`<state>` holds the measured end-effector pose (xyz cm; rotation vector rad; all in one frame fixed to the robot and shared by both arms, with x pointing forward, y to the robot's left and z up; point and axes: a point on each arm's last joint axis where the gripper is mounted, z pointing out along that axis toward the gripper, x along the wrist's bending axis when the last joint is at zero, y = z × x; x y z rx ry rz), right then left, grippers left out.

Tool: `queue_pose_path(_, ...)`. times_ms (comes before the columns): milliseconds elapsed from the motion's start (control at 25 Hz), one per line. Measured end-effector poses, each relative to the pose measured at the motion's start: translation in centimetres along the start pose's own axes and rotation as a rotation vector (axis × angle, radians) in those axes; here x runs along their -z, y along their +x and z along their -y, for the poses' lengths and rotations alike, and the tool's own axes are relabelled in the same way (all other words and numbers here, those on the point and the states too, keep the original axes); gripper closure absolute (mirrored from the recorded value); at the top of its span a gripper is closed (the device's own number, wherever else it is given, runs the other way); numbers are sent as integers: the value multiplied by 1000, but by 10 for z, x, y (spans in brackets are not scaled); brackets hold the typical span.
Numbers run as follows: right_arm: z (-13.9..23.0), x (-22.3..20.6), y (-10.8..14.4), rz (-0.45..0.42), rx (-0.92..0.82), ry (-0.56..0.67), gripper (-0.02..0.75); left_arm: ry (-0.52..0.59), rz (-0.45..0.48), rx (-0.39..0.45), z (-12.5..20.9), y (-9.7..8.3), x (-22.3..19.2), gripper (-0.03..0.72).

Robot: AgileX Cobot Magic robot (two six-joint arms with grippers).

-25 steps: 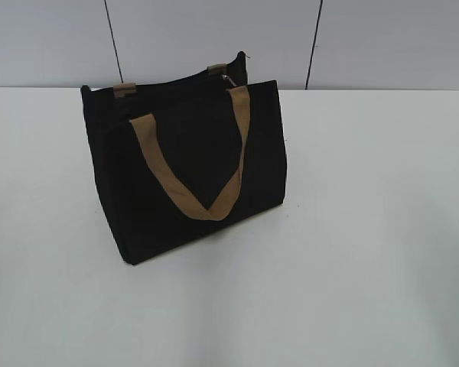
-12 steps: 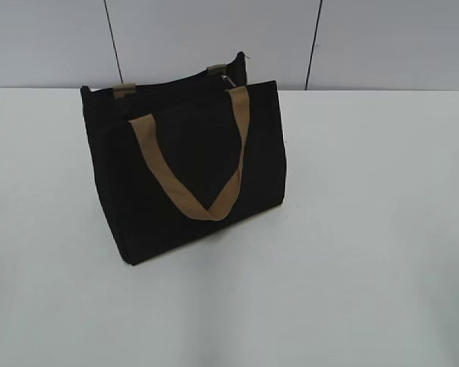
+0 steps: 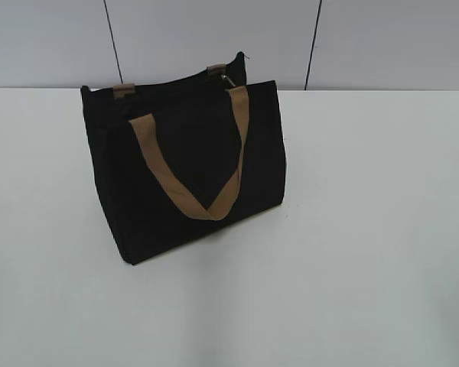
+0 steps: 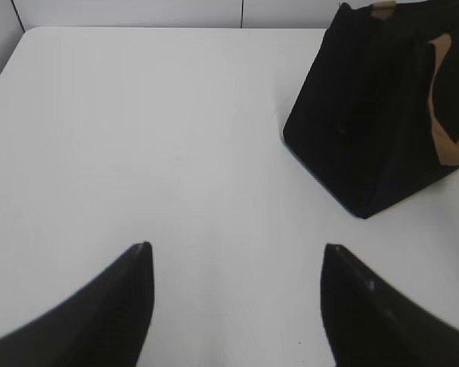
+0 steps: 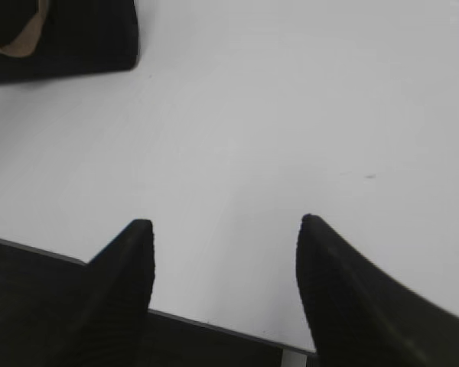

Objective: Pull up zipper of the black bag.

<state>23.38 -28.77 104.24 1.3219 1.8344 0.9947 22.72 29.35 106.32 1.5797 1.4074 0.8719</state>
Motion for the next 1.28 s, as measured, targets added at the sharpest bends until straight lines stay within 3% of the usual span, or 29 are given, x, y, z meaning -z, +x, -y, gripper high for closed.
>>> queue_pose_path(680, 1, 0, 2, -18, -30, 1, 287, 1, -1, -1, 0, 0, 0, 179)
queue_pose_path(1000, 0, -1, 2, 44, -69, 4, 287, 1, -1, -1, 0, 0, 0, 189)
queue_pose_path(1280, 0, -1, 3, 40, -73, 2, 287, 1, -1, -1, 0, 0, 0, 209)
